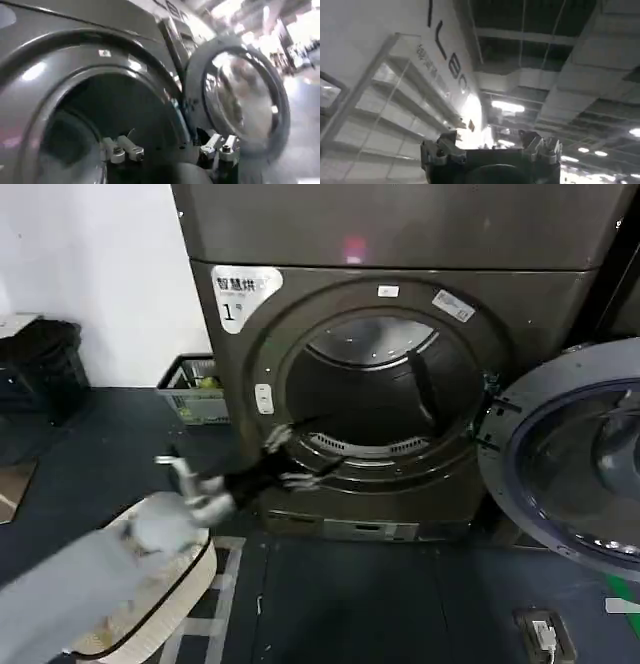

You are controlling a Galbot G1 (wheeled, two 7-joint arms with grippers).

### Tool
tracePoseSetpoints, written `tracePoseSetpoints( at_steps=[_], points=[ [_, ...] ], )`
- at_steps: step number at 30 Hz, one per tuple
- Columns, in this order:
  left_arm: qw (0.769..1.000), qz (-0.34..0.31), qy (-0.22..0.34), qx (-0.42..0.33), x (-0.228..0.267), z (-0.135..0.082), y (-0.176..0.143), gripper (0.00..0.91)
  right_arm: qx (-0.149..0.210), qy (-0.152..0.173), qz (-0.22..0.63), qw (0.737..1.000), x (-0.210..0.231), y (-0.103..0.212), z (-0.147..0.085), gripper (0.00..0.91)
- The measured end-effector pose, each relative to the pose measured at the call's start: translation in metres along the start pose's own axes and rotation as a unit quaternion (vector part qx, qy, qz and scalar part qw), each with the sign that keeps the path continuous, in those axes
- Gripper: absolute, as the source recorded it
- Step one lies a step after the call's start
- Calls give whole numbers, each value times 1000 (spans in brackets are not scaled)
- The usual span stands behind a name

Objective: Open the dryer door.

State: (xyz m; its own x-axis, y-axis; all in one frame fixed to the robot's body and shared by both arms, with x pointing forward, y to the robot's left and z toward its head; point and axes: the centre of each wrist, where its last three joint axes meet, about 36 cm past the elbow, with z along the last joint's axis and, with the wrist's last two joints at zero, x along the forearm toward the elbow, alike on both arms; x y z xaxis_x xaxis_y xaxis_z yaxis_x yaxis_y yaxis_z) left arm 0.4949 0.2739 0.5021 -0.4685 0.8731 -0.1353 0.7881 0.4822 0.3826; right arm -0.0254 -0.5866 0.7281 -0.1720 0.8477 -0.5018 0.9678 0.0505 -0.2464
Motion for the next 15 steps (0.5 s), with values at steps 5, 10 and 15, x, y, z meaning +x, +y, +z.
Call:
tracePoseSetpoints(
  at_steps=[5,10,15],
  points=[
    [991,-17,117,-64,71,0,34,907,1,-5,3,1000,-3,1,6,907],
    [961,-37,253,-110,128,-10,61,907,-10,3,2,1000,-5,11,3,907],
    [919,-10,375,-121,163,-33,65,907,-19,6,-4,1000,-5,19,9,907]
  ],
)
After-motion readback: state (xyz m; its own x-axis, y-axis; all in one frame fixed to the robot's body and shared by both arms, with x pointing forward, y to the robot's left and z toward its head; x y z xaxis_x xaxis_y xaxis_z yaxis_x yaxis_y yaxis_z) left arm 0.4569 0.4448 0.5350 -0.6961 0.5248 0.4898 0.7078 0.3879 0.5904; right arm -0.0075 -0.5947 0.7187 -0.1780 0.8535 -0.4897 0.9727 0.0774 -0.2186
